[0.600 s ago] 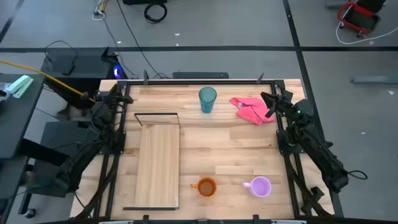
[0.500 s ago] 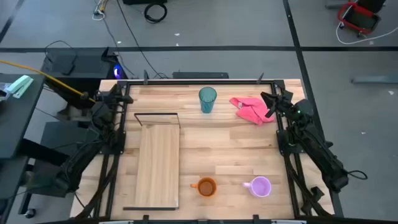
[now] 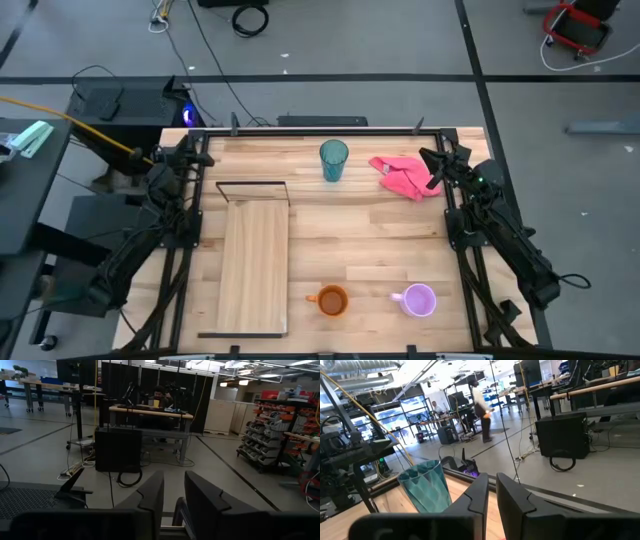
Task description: Stack small to large cups/mugs on shelf
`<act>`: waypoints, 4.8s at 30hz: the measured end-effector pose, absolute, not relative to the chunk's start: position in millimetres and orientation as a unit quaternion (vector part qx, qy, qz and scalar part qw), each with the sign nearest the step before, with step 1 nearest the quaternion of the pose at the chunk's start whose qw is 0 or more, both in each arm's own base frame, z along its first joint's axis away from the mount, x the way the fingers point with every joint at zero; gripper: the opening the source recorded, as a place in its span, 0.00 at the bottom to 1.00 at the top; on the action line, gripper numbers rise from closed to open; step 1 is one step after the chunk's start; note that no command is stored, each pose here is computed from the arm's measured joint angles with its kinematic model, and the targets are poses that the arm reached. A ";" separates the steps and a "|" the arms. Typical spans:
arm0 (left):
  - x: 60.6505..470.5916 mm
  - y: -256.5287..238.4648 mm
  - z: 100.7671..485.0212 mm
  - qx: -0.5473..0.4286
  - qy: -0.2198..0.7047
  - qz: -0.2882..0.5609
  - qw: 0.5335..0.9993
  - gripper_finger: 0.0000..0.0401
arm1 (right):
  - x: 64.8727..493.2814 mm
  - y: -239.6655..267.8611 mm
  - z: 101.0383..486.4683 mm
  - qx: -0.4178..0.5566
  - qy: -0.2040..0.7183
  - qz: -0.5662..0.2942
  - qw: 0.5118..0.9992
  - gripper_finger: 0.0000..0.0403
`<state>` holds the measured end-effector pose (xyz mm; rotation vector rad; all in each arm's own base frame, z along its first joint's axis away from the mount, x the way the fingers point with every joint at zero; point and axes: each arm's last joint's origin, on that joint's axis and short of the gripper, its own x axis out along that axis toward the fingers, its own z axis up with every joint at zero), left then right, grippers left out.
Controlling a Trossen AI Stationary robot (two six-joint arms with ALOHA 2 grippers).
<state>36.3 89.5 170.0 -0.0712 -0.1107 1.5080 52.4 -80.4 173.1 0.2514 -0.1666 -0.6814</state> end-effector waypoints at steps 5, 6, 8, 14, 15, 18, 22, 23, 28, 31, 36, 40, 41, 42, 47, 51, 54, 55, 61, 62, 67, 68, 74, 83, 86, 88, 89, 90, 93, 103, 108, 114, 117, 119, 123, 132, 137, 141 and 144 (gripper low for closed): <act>36.4 89.5 170.0 -0.032 -0.050 0.684 0.727 0.22 | 52.4 -80.4 173.1 0.123 -0.081 -0.333 0.931 0.11; 36.3 89.5 170.0 -0.032 -0.050 0.684 0.727 0.22 | 52.4 -80.3 173.1 0.123 -0.081 -0.333 0.931 0.11; 36.3 89.5 169.9 -0.032 -0.050 0.684 0.727 0.22 | 52.4 -80.4 173.1 0.123 -0.081 -0.333 0.931 0.11; 36.4 89.5 170.0 -0.032 -0.050 0.684 0.727 0.22 | 52.4 -80.4 173.1 0.123 -0.081 -0.333 0.931 0.11; 36.3 89.5 170.0 -0.032 -0.050 0.684 0.727 0.21 | 52.4 -80.4 173.1 0.123 -0.081 -0.333 0.931 0.11; 36.3 89.5 170.1 -0.032 -0.051 0.684 0.727 0.21 | 52.4 -80.4 173.1 0.123 -0.081 -0.333 0.931 0.11; 36.3 89.5 170.0 -0.032 -0.050 0.684 0.727 0.21 | 52.4 -80.4 173.1 0.123 -0.081 -0.333 0.931 0.11; 36.3 89.5 170.0 -0.032 -0.050 0.684 0.727 0.22 | 52.4 -80.4 173.1 0.123 -0.081 -0.333 0.931 0.11; 36.3 89.5 170.0 -0.032 -0.050 0.684 0.727 0.23 | 52.4 -80.4 173.1 0.123 -0.081 -0.333 0.931 0.11; 36.4 89.5 169.9 -0.032 -0.050 0.684 0.727 0.22 | 52.4 -80.4 173.1 0.123 -0.081 -0.333 0.931 0.11; 36.4 89.5 170.0 -0.032 -0.050 0.684 0.727 0.21 | 52.4 -80.4 173.1 0.123 -0.081 -0.333 0.931 0.11; 36.3 89.5 170.0 -0.032 -0.050 0.684 0.727 0.21 | 52.4 -80.4 173.1 0.123 -0.081 -0.333 0.931 0.11; 36.4 89.5 170.0 -0.032 -0.050 0.684 0.727 0.22 | 52.4 -80.4 173.1 0.123 -0.081 -0.333 0.931 0.11; 36.4 89.5 170.0 -0.032 -0.050 0.684 0.727 0.22 | 52.4 -80.4 173.1 0.123 -0.081 -0.333 0.931 0.11; 36.3 89.5 170.0 -0.032 -0.050 0.684 0.727 0.22 | 52.4 -80.4 173.1 0.123 -0.081 -0.333 0.931 0.11; 36.3 89.5 169.9 -0.032 -0.050 0.684 0.727 0.21 | 52.4 -80.4 173.1 0.123 -0.081 -0.333 0.931 0.11; 36.3 89.5 170.2 -0.032 -0.051 0.684 0.727 0.21 | 52.4 -80.4 173.1 0.123 -0.081 -0.333 0.931 0.11; 36.3 89.5 170.5 -0.030 -0.052 0.684 0.727 0.21 | 52.4 -80.4 173.1 0.123 -0.081 -0.333 0.931 0.11; 36.4 89.5 171.7 -0.026 -0.060 0.683 0.727 0.23 | 52.4 -80.4 173.1 0.121 -0.081 -0.333 0.932 0.11; 36.4 89.5 171.9 -0.025 -0.062 0.683 0.727 0.23 | 52.4 -80.4 173.1 0.117 -0.079 -0.333 0.932 0.11; 36.4 89.5 172.4 -0.024 -0.064 0.683 0.727 0.22 | 52.4 -80.4 173.1 0.113 -0.078 -0.334 0.933 0.11; 36.4 89.5 172.7 -0.025 -0.066 0.683 0.727 0.21 | 52.4 -80.4 173.1 0.113 -0.078 -0.334 0.933 0.11; 36.6 89.4 173.5 -0.136 -0.173 0.660 0.718 0.21 | 52.4 -80.3 173.1 0.136 -0.086 -0.331 0.930 0.11; 47.1 86.5 175.2 -0.311 -0.245 0.473 0.787 0.22 | 52.4 -80.3 173.3 0.417 -0.185 -0.288 0.842 0.11; 51.5 83.0 180.7 -0.324 -0.238 0.384 0.831 0.21 | 52.3 -80.4 173.4 0.468 -0.204 -0.277 0.814 0.11; 53.4 79.8 187.8 -0.321 -0.251 0.325 0.853 0.21 | 52.3 -80.2 174.4 0.485 -0.210 -0.272 0.804 0.11; 53.9 77.9 192.2 -0.316 -0.260 0.297 0.862 0.21 | 52.1 -79.9 176.2 0.489 -0.213 -0.269 0.802 0.11; 54.1 75.9 196.6 -0.306 -0.271 0.274 0.871 0.21 | 52.0 -79.2 179.2 0.491 -0.216 -0.264 0.802 0.11; 53.1 69.5 210.2 -0.278 -0.307 0.216 0.884 0.22 | 51.3 -76.6 189.5 0.486 -0.220 -0.248 0.809 0.11; 43.0 39.4 275.4 -0.223 -0.342 0.078 0.909 0.21 | 41.0 -52.0 260.0 0.410 -0.261 -0.182 0.855 0.11; 28.8 15.6 320.1 -0.173 -0.366 0.025 0.914 0.21 | 29.1 -26.2 306.8 0.349 -0.295 -0.143 0.878 0.11; 13.3 -8.9 368.2 -0.114 -0.376 -0.019 0.919 0.23 | 11.1 12.5 356.2 0.263 -0.328 -0.097 0.902 0.11; 9.7 -15.2 386.8 -0.097 -0.374 -0.034 0.922 0.22 | 4.3 28.9 377.4 0.234 -0.328 -0.070 0.912 0.11; 8.8 -17.2 397.0 -0.091 -0.370 -0.042 0.923 0.22 | 2.2 36.9 391.3 0.221 -0.310 -0.043 0.924 0.11; 10.6 -16.5 413.7 -0.088 -0.355 -0.057 0.929 0.21 | 1.6 44.8 419.3 0.215 -0.264 0.008 0.940 0.11; 21.9 -3.0 429.3 -0.108 -0.321 -0.072 0.938 0.23 | 7.7 38.5 475.1 0.213 -0.207 0.058 0.953 0.11; 32.3 11.4 429.2 -0.131 -0.305 -0.066 0.941 0.22 | 20.8 13.8 486.9 0.230 -0.174 0.063 0.955 0.11; 43.2 26.2 428.4 -0.148 -0.292 -0.057 0.943 0.21 | 35.5 -16.4 486.2 0.240 -0.159 0.045 0.957 0.11; 53.9 38.8 428.2 -0.148 -0.284 -0.053 0.946 0.21 | 48.2 -42.6 484.5 0.249 -0.149 0.029 0.956 0.11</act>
